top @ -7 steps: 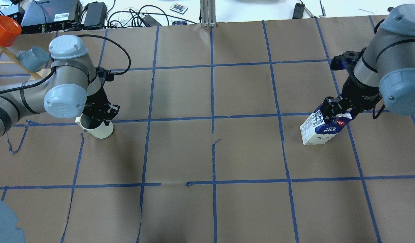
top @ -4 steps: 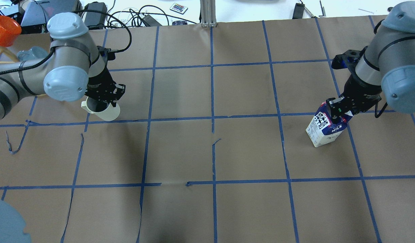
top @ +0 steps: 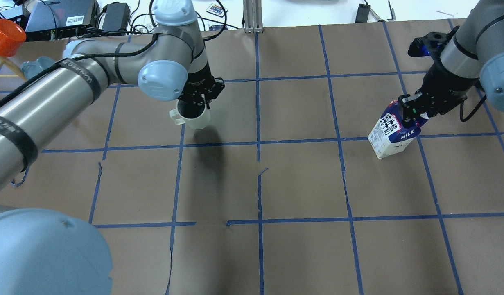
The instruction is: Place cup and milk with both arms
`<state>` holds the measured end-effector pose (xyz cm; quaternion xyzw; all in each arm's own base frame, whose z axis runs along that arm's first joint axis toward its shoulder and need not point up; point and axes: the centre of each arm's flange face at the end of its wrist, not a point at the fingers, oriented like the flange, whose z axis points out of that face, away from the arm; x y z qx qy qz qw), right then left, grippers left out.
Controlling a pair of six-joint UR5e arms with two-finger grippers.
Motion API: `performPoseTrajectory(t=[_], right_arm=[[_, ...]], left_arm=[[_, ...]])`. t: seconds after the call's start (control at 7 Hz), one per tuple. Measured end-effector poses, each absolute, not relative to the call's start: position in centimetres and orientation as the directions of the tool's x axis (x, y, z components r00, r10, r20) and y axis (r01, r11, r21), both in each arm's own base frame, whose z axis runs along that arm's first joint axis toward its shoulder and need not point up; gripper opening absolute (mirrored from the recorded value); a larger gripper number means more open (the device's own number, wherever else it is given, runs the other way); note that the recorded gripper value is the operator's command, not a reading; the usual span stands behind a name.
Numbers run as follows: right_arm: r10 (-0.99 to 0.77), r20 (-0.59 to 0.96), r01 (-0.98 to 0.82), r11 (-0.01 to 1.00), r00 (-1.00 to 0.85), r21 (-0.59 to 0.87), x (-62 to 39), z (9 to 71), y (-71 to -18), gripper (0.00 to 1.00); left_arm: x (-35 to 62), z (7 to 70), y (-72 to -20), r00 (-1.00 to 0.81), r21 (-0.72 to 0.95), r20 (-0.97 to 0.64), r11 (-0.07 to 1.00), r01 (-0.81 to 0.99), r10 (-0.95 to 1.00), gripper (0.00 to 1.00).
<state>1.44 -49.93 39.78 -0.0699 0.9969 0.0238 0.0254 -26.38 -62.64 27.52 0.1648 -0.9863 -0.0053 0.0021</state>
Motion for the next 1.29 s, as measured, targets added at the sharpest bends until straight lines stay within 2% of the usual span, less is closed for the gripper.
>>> performPoseTrajectory(t=[0.29, 0.43, 0.57, 1.0, 1.29], right_arm=[[-0.112, -0.073, -0.113, 0.994, -0.991, 0.004, 2.1, 41.7, -51.2, 0.34], [-0.079, -0.093, -0.079, 0.997, -0.992, -0.004, 3.3, 42.0, -51.6, 0.34], [-0.062, -0.101, -0.062, 0.998, -0.993, -0.004, 4.8, 41.9, -52.3, 0.34], [-0.035, -0.108, -0.037, 0.999, -0.994, 0.015, 7.7, 42.6, -54.5, 0.33], [-0.025, -0.11, -0.027, 0.999, -0.994, 0.017, 10.0, 42.6, -55.4, 0.33]], left_arm=[[-35.2, 26.3, -63.1, -0.884, 0.033, 0.062, 0.886, -0.462, -0.463, 0.0], [-37.7, 26.1, -63.6, -0.861, 0.046, 0.089, 0.866, -0.498, -0.501, 0.29], [-38.9, 25.9, -64.2, -0.857, 0.049, 0.104, 0.863, -0.502, -0.504, 0.99], [-38.0, 26.5, -65.3, -0.917, 0.011, 0.108, 0.923, -0.385, -0.384, 1.0], [-33.8, 30.2, -66.5, -0.935, -0.03, 0.111, 0.94, -0.341, -0.336, 1.0]])
